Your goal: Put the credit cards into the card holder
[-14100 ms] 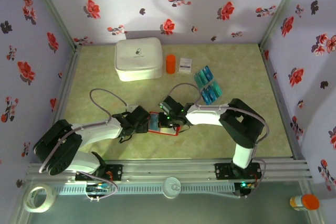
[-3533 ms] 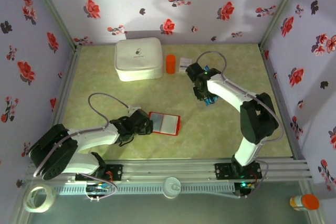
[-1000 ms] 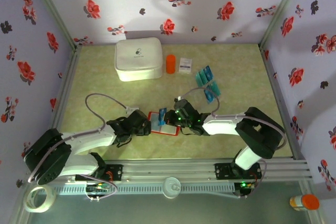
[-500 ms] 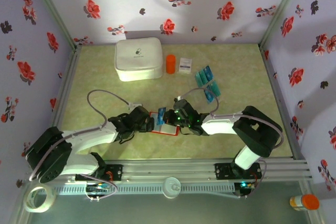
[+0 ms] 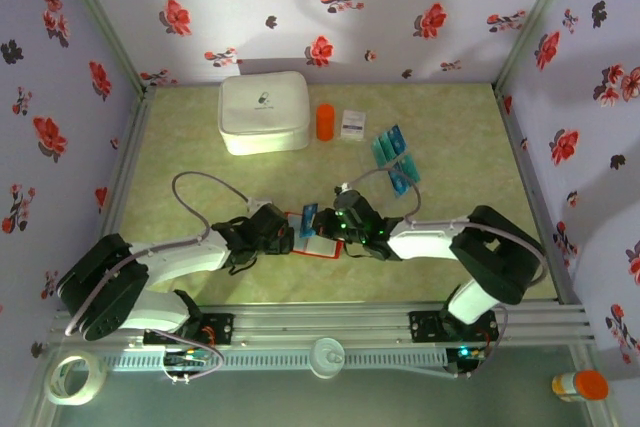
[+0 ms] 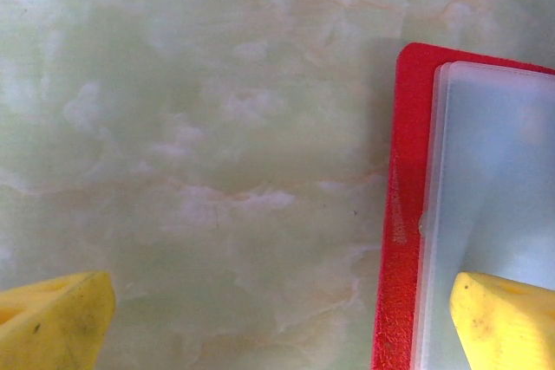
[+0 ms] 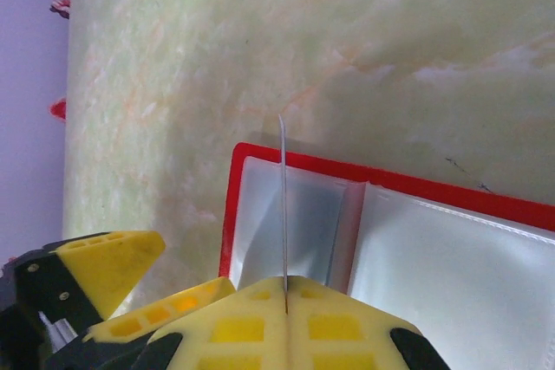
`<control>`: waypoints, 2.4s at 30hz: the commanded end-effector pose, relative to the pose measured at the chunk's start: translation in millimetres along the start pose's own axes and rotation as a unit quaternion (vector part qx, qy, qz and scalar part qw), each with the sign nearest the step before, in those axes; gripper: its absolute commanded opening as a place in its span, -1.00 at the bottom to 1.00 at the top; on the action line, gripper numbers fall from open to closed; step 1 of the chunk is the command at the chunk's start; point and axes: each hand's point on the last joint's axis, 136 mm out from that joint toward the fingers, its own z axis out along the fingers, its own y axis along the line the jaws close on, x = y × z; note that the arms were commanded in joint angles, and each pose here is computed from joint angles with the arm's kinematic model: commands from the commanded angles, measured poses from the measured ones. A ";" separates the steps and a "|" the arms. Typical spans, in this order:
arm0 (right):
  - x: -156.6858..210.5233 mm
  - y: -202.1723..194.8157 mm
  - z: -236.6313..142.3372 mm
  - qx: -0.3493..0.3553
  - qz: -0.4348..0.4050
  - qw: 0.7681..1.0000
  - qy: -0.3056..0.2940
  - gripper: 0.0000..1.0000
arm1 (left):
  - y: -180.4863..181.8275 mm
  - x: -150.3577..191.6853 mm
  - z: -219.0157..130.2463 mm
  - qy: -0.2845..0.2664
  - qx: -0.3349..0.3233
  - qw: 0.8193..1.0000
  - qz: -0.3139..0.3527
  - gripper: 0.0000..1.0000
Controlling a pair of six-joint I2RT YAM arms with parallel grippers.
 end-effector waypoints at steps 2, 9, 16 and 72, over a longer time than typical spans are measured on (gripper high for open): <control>-9.7 -0.4 -15.2 0.001 -0.001 0.999 -0.037 -1.00 | 8.2 8.4 4.4 0.008 -0.014 1.000 0.005 0.99; -11.3 -9.7 -20.8 -0.009 0.011 0.998 -0.065 -1.00 | 13.2 10.7 5.3 0.010 -0.025 1.000 0.004 0.99; -12.9 -17.0 -23.4 -0.013 0.014 0.996 -0.087 -1.00 | 14.3 12.1 5.4 0.011 -0.027 1.000 0.003 0.99; 6.5 -24.1 -2.1 -0.042 0.056 0.994 -0.081 -1.00 | 14.7 12.5 3.9 0.007 -0.025 1.000 0.000 0.99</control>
